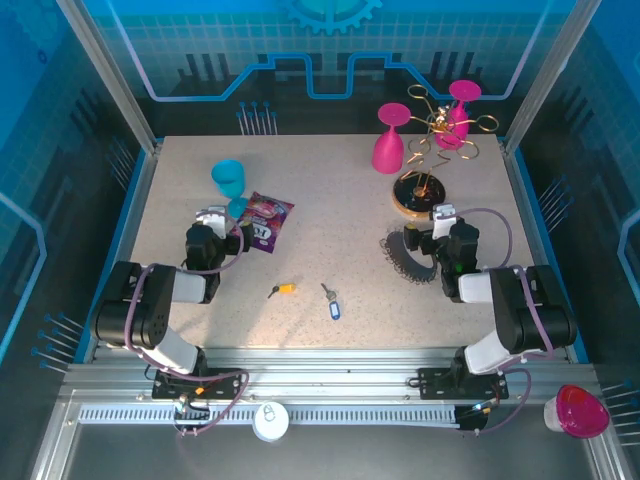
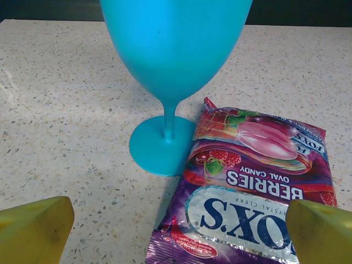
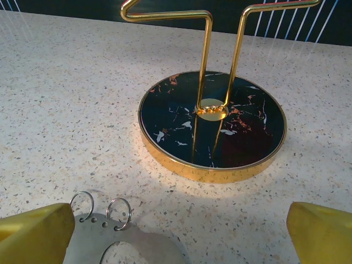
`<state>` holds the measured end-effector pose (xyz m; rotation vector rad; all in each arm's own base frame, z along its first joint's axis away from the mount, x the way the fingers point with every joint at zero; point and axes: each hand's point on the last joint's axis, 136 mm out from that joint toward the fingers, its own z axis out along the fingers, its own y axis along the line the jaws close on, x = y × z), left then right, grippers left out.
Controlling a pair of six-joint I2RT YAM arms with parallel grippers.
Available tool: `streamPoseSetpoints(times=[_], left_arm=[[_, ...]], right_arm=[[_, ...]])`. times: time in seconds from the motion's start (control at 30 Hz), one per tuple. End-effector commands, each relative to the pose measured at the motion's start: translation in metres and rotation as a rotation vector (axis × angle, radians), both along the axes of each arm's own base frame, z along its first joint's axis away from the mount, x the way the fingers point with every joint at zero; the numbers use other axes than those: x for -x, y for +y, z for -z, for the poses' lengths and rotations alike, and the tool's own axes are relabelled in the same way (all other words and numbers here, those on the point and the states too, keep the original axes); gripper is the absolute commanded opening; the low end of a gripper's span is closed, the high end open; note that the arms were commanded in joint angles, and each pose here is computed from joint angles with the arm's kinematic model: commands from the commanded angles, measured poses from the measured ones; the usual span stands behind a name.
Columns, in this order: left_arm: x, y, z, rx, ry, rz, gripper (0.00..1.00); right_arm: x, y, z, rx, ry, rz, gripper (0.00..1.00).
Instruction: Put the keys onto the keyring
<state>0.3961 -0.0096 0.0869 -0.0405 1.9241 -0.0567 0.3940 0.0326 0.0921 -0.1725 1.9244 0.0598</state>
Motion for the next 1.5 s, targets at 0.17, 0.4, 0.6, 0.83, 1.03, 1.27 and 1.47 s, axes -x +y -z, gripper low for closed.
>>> streamPoseSetpoints(times=[0.17, 0.4, 0.6, 0.83, 1.03, 1.27, 1.47], left_arm=[[-0.002, 0.0, -0.009, 0.013, -0.024, 0.012, 0.99], [-0.003, 0.009, -0.009, 0.014, -0.025, -0.043, 0.99], [-0.003, 0.009, -0.009, 0.014, -0.023, -0.043, 0.99], [-0.003, 0.009, -0.009, 0.024, -0.025, -0.035, 0.99], [-0.003, 0.009, -0.009, 0.024, -0.024, -0.035, 0.99], [0.014, 0.016, -0.03, 0.025, -0.104, -0.079, 0.99], [0.034, 0.023, -0.073, 0.036, -0.147, -0.119, 0.99]], right_arm=[[-0.005, 0.002, -0.005, 0.001, -0.015, -0.007, 1.0], [-0.005, 0.001, -0.005, -0.013, -0.017, -0.014, 1.0], [-0.005, 0.001, -0.006, -0.021, -0.016, -0.018, 1.0], [-0.005, 0.0, -0.005, -0.017, -0.017, -0.016, 1.0], [-0.005, 0.001, -0.006, -0.017, -0.018, -0.018, 1.0], [0.014, 0.004, -0.036, 0.01, -0.107, -0.014, 1.0], [0.044, -0.01, -0.069, -0.058, -0.023, 0.087, 1.0]])
